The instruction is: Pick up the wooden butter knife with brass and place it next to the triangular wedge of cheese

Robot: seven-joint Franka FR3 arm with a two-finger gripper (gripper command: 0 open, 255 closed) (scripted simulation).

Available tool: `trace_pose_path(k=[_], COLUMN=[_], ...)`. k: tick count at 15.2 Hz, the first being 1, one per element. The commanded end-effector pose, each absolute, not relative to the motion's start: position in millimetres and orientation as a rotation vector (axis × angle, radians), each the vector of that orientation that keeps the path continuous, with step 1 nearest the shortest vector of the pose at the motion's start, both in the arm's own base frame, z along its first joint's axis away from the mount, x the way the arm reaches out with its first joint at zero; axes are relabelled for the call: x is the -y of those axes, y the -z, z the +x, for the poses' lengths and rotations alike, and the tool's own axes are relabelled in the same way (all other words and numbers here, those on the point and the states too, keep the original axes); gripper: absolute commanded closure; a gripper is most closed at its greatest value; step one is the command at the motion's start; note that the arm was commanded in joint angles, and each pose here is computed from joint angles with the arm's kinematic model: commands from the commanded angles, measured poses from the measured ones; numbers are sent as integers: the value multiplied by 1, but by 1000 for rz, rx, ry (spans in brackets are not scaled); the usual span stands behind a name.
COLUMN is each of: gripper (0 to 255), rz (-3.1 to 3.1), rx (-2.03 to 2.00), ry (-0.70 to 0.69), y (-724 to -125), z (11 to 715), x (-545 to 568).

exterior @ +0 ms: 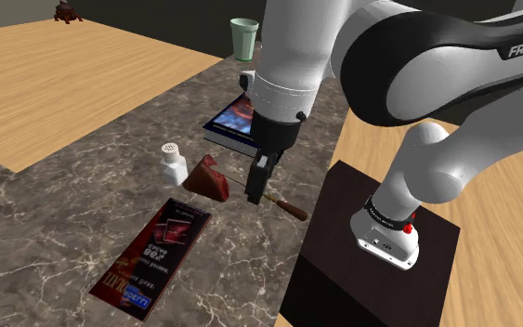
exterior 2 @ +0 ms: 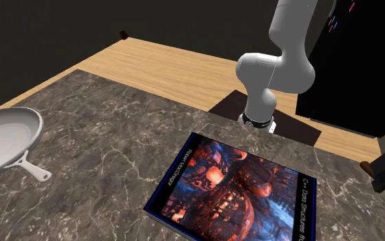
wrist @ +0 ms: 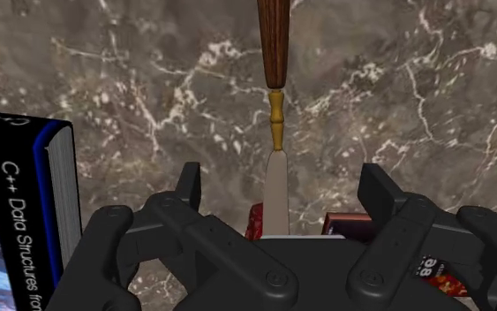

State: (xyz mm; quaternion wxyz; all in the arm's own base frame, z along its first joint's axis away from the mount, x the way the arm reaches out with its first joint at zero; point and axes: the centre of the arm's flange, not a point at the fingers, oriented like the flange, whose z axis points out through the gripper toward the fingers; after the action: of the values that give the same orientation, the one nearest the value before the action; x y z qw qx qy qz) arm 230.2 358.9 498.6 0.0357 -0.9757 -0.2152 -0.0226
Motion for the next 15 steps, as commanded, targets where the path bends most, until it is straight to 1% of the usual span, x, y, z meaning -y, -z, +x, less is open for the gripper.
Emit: trace_pose_path(k=[1,4,12,13,15], gripper=[0,0,0,255,255], rz=[-2993,-2993,-2993,-2993,-2993], rx=[669,669,669,669,669], ry=[74,74,74,74,74], y=[-489,-475,-475,-475,-475], z=[232,232,232,232,232], x=[-359,-360,-360,-360,-360])
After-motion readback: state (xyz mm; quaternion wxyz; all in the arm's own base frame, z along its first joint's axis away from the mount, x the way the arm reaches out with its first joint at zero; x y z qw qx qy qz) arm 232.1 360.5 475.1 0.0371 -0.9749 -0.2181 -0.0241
